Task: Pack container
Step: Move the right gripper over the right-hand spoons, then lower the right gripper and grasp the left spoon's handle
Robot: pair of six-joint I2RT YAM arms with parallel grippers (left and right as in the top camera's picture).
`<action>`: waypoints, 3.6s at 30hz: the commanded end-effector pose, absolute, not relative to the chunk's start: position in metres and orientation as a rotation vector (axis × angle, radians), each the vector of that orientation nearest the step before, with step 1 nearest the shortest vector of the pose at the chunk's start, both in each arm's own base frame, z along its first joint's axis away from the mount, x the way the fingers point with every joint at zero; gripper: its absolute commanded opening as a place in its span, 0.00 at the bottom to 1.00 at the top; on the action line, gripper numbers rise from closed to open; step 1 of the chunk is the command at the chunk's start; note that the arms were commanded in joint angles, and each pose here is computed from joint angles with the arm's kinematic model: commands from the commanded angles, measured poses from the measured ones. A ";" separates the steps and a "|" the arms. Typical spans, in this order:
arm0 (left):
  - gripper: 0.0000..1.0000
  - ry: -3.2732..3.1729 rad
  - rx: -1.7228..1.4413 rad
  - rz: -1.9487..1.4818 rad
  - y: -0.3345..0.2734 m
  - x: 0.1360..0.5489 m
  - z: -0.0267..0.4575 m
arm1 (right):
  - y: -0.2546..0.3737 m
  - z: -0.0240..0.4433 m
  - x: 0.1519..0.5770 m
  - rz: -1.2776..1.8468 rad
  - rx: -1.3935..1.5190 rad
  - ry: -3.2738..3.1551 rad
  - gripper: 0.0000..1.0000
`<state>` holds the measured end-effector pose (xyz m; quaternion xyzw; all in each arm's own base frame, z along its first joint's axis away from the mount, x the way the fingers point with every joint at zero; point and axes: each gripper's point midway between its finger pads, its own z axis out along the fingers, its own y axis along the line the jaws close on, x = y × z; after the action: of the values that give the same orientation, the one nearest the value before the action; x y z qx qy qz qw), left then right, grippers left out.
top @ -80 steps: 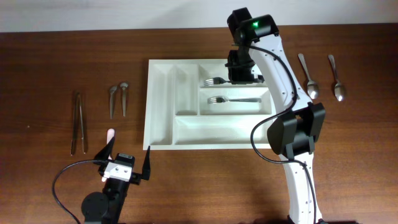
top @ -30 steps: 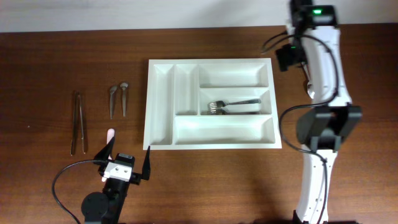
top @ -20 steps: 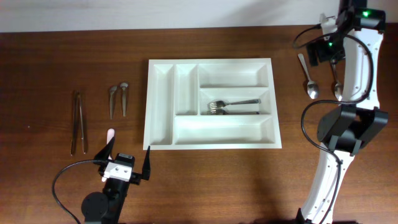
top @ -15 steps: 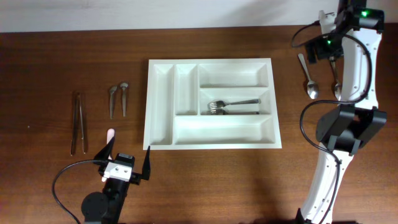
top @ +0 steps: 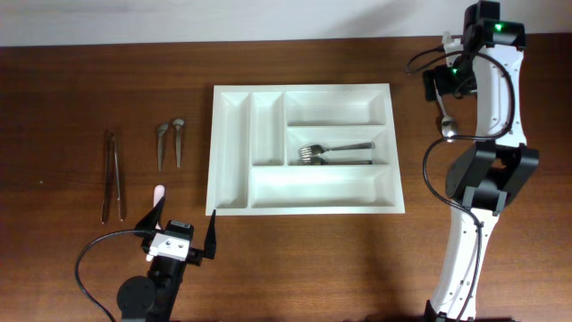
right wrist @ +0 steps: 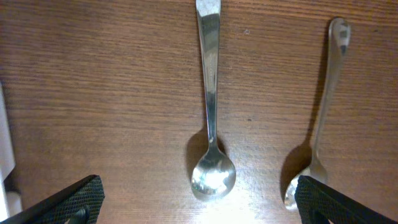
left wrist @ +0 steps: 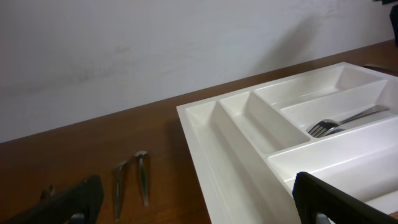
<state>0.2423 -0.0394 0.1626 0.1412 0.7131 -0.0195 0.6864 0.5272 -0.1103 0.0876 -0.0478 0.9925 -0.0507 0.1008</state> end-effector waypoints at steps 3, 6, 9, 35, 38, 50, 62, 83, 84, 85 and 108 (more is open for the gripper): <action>0.99 1.598 0.315 -0.050 -0.040 0.242 0.161 | -0.117 0.069 0.530 -0.182 -0.134 2.955 0.99; 0.99 1.598 0.315 -0.050 -0.040 0.242 0.161 | -0.121 0.060 0.531 -0.184 -0.125 2.961 0.99; 0.99 1.598 0.315 -0.050 -0.040 0.242 0.161 | -0.125 0.051 0.529 -0.156 -0.108 2.975 0.99; 0.99 1.598 0.315 -0.050 -0.040 0.242 0.161 | -0.128 0.015 0.517 -0.092 -0.131 3.061 0.99; 0.99 1.598 0.315 -0.050 -0.040 0.242 0.161 | -0.128 0.014 0.517 -0.092 -0.154 3.062 0.99; 0.99 1.598 0.315 -0.050 -0.040 0.242 0.161 | -0.126 -0.001 0.513 -0.077 -0.197 3.087 0.99; 0.99 1.598 0.315 -0.051 -0.040 0.242 0.161 | -0.126 -0.009 0.512 -0.073 -0.203 3.096 0.99; 0.99 1.598 0.315 -0.050 -0.040 0.242 0.161 | -0.126 -0.015 0.511 -0.066 -0.199 3.108 0.82; 0.99 1.598 0.315 -0.050 -0.040 0.242 0.161 | -0.125 -0.015 0.511 -0.063 -0.200 3.107 0.80; 0.99 1.598 0.315 -0.050 -0.040 0.242 0.161 | -0.125 -0.015 0.512 -0.059 -0.204 3.104 0.80; 0.99 1.598 0.315 -0.050 -0.040 0.242 0.161 | -0.117 -0.015 0.522 0.022 -0.211 3.055 0.59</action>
<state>0.2423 -0.0394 0.1626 0.1412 0.7131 -0.0195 0.6864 0.5240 -0.1178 0.0023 -0.0699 0.9962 0.0006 0.0517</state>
